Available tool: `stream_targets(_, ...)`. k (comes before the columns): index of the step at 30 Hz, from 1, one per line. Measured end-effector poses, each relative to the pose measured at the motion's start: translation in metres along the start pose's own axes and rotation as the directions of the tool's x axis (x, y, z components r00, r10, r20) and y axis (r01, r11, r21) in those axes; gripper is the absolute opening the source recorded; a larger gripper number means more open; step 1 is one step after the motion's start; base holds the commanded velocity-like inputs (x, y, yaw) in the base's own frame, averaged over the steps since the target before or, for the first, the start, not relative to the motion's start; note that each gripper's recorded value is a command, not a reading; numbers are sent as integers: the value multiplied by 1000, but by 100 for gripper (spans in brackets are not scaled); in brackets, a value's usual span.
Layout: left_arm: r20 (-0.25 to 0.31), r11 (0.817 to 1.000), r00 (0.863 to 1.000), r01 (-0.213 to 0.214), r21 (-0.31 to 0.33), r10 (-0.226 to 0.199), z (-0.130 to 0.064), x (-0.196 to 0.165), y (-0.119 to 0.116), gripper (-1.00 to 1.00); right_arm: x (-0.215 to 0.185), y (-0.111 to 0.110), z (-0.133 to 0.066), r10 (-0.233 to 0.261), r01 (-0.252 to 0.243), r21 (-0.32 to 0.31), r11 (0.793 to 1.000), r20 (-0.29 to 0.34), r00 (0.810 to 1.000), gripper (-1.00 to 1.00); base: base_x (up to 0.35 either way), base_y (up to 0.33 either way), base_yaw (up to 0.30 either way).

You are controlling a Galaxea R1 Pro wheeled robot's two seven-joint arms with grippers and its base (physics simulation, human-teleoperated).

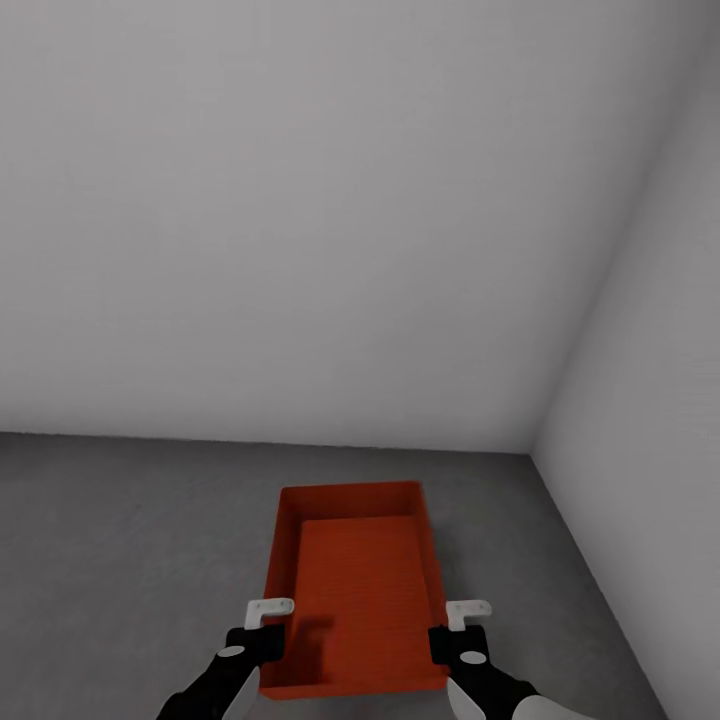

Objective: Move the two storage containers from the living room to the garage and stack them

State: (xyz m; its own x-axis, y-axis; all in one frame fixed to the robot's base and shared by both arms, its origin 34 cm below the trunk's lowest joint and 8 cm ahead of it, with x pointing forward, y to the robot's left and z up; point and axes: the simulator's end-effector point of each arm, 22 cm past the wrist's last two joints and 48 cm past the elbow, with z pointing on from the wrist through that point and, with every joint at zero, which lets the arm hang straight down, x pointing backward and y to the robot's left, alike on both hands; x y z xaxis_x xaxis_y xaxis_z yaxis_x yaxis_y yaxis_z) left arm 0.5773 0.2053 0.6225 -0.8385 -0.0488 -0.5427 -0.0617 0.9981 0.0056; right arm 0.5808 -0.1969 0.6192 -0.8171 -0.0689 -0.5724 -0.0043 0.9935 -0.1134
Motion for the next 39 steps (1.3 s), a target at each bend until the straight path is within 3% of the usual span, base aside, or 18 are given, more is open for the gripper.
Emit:
stream_targets(23,1,1000,1000,1,0,-1,0,-1,0,-100,-1,0,0,-1,1,-1,1000,1,1000,-100,315,0,-19)
stream_targets(28,16,1000,1000,9,-1,-9,0,-9,1,-100,-12,0,2,-7,7,-3,1000,17,1000,-100,78,0,-189)
stream_targets(39,-5,1000,1000,-1,0,1,0,2,0,-100,3,0,0,2,-2,0,1000,-4,1000,-100,4,0,-213)
